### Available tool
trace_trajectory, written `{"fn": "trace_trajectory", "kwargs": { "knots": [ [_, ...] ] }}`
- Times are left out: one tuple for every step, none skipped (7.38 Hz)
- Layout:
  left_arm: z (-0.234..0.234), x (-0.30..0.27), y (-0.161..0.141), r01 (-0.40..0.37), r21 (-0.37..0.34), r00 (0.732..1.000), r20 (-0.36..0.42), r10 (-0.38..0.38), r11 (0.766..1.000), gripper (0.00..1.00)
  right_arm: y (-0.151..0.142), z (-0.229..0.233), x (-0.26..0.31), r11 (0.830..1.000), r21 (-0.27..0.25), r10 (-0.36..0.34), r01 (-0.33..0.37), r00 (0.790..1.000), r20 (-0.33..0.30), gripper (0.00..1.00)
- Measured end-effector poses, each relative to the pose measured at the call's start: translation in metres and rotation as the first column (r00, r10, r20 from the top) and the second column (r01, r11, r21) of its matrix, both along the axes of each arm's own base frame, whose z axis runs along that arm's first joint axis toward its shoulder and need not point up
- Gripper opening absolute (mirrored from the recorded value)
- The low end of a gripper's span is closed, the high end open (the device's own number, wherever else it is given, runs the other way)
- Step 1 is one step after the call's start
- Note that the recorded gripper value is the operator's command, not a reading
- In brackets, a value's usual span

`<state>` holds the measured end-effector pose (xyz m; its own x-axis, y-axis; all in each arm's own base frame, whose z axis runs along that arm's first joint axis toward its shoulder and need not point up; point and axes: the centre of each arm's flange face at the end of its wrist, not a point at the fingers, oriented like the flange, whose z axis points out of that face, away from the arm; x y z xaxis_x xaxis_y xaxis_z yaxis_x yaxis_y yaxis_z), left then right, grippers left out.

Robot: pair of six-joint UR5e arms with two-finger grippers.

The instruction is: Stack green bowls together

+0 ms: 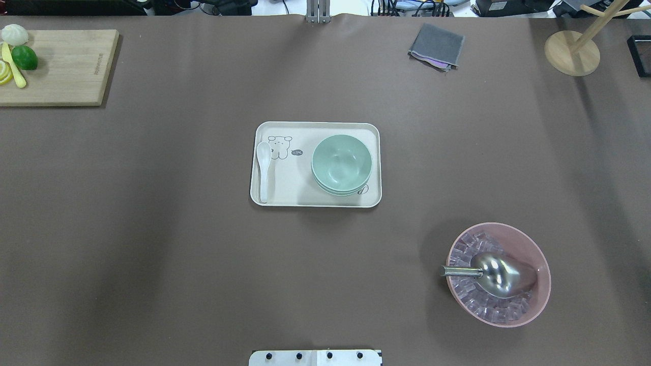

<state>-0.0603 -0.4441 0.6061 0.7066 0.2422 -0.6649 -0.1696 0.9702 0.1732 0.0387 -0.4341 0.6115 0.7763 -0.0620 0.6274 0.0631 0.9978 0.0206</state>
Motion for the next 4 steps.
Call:
{"fn": "trace_trajectory", "kwargs": {
  "knots": [
    [0.0008, 0.0, 0.0004, 0.0, -0.001, 1.0, 0.0, 0.0, 1.0, 0.98, 0.0004, 0.0005, 0.0, 1.0, -0.002, 0.0, 0.0, 1.0, 0.0, 1.0],
    [0.0018, -0.0001, 0.0009, 0.0, -0.003, 1.0, 0.001, 0.0, 1.0, 0.98, 0.0007, 0.0009, 0.0001, 1.0, -0.003, 0.0, 0.0, 1.0, 0.0, 1.0],
    [0.0026, -0.0002, 0.0014, 0.0, -0.005, 1.0, 0.001, 0.0, 1.0, 0.98, 0.0009, 0.0013, 0.0001, 1.0, -0.004, 0.0, 0.0, 1.0, -0.001, 1.0],
    [0.0035, -0.0005, 0.0018, 0.001, -0.007, 1.0, 0.001, -0.001, 1.0, 0.98, 0.001, 0.0028, 0.0001, 1.0, -0.007, 0.0, 0.0, 1.0, -0.001, 1.0]
  ]
}}
